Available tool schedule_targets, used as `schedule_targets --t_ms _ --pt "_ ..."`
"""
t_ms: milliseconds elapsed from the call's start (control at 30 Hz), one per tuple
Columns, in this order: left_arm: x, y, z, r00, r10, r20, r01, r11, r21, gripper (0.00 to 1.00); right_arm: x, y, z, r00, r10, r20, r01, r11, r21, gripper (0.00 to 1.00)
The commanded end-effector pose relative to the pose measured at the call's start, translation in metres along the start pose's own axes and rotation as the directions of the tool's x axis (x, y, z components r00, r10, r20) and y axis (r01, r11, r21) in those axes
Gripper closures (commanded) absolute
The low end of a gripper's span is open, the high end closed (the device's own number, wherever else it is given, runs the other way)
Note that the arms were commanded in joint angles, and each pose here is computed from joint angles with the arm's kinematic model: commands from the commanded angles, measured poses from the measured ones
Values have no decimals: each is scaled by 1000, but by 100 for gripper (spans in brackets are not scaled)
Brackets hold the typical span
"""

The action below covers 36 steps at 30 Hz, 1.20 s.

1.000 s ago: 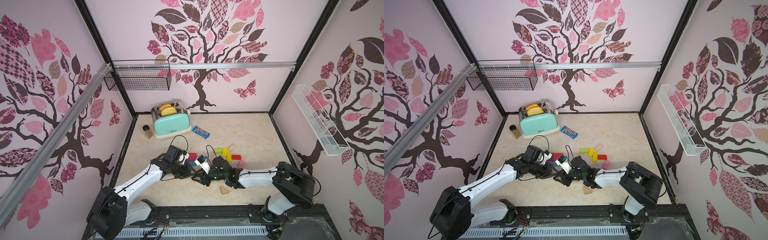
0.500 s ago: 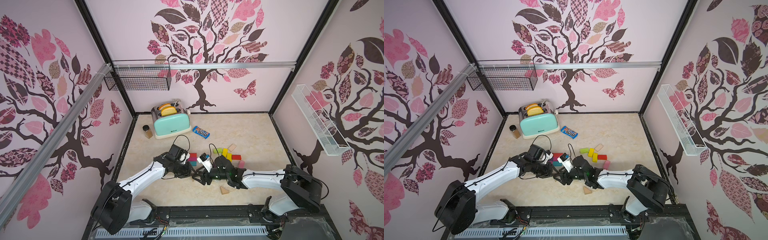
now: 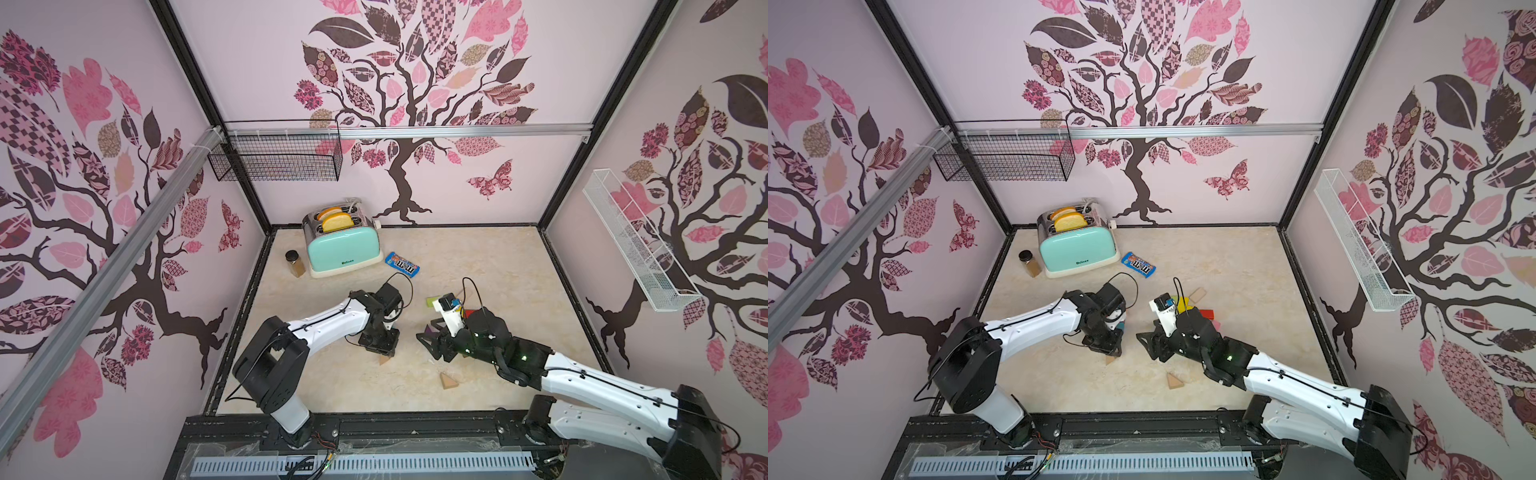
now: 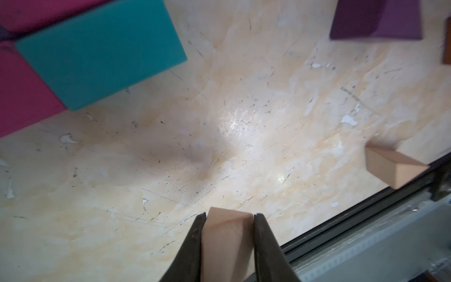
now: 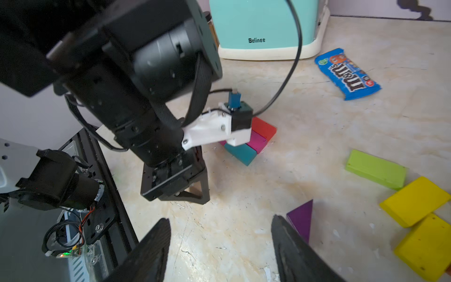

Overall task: Assemble a piece of candy with building blocks
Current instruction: Adjust the building block at the center of the board.

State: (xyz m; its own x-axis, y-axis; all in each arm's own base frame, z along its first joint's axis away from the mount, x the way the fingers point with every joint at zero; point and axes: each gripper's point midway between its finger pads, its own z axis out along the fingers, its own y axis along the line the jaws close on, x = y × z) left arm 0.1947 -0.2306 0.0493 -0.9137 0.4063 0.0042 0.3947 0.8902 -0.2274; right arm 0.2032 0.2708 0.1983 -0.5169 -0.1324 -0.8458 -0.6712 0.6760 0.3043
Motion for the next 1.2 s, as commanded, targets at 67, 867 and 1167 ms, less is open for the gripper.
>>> schedule_targets --t_ms 67,867,1167 --pt "4 6 9 993 96 -71 -107 980 -167 74 0 -30 -21 999 54 -7 -53 994 97 31" --pt "21 -8 -44 991 133 31 -127 980 -155 28 2 -33 -32 998 26 -54 -21 996 92 31" --pt "39 9 -38 984 162 -77 -175 956 -237 2 5 -25 -24 996 45 -80 -42 998 39 31"
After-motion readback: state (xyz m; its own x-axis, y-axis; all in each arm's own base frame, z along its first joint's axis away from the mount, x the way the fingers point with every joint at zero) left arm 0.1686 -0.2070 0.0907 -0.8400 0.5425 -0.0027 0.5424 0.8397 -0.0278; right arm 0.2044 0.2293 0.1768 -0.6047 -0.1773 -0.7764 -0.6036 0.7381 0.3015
